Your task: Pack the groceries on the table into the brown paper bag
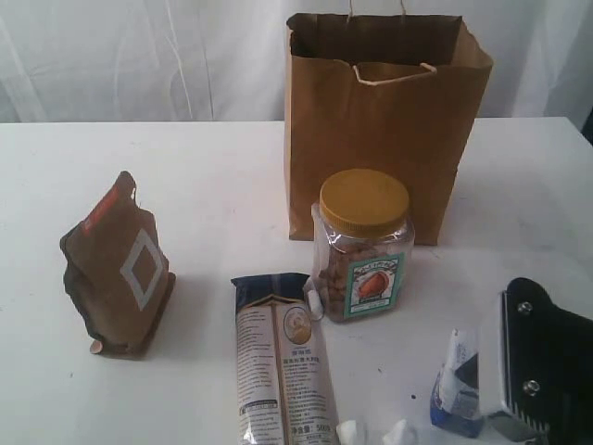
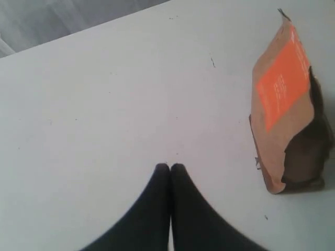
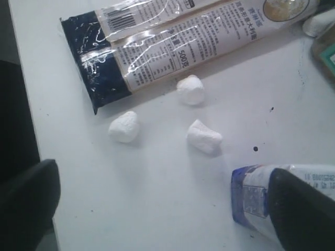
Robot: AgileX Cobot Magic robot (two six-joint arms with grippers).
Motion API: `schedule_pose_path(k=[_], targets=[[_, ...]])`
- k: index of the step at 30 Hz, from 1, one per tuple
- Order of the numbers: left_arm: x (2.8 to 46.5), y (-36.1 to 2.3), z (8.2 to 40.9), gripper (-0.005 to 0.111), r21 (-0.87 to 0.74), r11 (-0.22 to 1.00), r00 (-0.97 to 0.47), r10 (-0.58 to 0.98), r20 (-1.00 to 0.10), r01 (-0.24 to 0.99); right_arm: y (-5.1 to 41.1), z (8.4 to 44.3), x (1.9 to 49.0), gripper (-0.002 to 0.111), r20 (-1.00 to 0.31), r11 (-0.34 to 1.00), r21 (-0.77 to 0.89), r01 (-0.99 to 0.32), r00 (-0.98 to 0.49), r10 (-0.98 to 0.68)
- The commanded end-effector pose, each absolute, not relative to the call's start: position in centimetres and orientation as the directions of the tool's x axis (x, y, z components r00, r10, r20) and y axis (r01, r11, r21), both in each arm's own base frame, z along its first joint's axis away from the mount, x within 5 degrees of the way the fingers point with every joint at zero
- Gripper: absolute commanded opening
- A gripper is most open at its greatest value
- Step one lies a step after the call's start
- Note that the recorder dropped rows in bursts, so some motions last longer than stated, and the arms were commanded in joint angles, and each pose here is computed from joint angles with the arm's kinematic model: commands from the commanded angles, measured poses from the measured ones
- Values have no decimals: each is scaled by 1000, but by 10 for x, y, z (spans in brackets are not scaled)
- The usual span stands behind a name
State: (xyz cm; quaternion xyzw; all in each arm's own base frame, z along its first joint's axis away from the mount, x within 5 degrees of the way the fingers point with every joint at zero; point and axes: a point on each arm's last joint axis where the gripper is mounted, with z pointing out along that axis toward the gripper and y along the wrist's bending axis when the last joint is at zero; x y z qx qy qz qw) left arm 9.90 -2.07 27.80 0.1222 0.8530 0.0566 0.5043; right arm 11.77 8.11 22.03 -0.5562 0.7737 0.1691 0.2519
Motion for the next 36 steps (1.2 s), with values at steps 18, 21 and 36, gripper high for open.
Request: schedule_pose_path(k=[18,21,36], targets=[[94,-24,271,0,126,978,-529,196,-826,166,76,267,166,95,-817,836,33,-548,-496,-293],[95,-26,272,0,115,976,-512,195,-836,184,76,266,166,82,-816,840,47,-540,-506,-280],[97,-37,279,0,101,950,-411,222,-884,295,76,267,167,0,-819,842,45,-537,-503,-277]])
